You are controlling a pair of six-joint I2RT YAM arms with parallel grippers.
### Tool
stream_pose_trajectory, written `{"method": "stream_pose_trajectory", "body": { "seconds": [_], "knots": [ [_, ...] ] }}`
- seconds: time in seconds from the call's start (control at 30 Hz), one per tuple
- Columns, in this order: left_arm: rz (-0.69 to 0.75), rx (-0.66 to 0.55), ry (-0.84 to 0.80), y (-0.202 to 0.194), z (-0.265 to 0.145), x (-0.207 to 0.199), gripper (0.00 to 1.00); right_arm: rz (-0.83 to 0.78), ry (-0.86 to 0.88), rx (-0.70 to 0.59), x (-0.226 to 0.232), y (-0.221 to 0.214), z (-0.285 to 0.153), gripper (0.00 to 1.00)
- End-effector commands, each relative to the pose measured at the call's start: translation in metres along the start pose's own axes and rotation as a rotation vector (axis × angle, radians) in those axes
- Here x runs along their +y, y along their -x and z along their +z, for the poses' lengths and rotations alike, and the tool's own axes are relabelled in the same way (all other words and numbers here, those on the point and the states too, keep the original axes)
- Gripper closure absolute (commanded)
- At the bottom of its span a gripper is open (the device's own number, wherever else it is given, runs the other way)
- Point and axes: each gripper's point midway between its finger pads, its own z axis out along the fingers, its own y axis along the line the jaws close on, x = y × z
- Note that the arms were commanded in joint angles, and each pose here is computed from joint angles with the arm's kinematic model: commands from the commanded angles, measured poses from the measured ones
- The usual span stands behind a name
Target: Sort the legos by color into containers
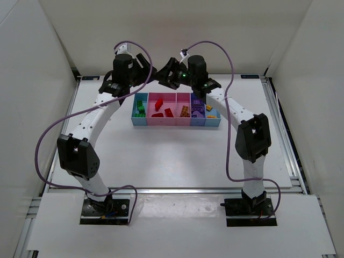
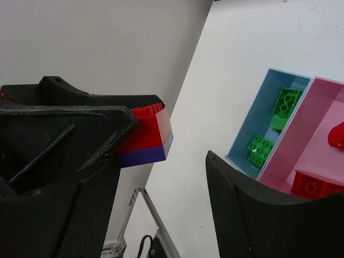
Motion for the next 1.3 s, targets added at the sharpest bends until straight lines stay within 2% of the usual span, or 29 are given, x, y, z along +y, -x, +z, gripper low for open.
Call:
{"method": "stream_pose_trajectory", "body": {
  "seconds": [0.0,0.6,1.27],
  "knots": [
    [0.013,-0.013,-0.104,0.012,-0.018,-0.027,0.90,-0.044,0.023,-0.064,0.010,0.022,-0.003,0.33],
    [0.064,0.059,-0.166,0.003,-0.019,-0.034,0.90,-0.201,0.169,-0.044,0.037,0.020,-0.012,0.31],
    [0.058,0.095,-0.135,-0.015,-0.014,-0.021,0.90,-0.184,0.153,-0.104,0.048,0.029,0.000,0.46]
  ]
}}
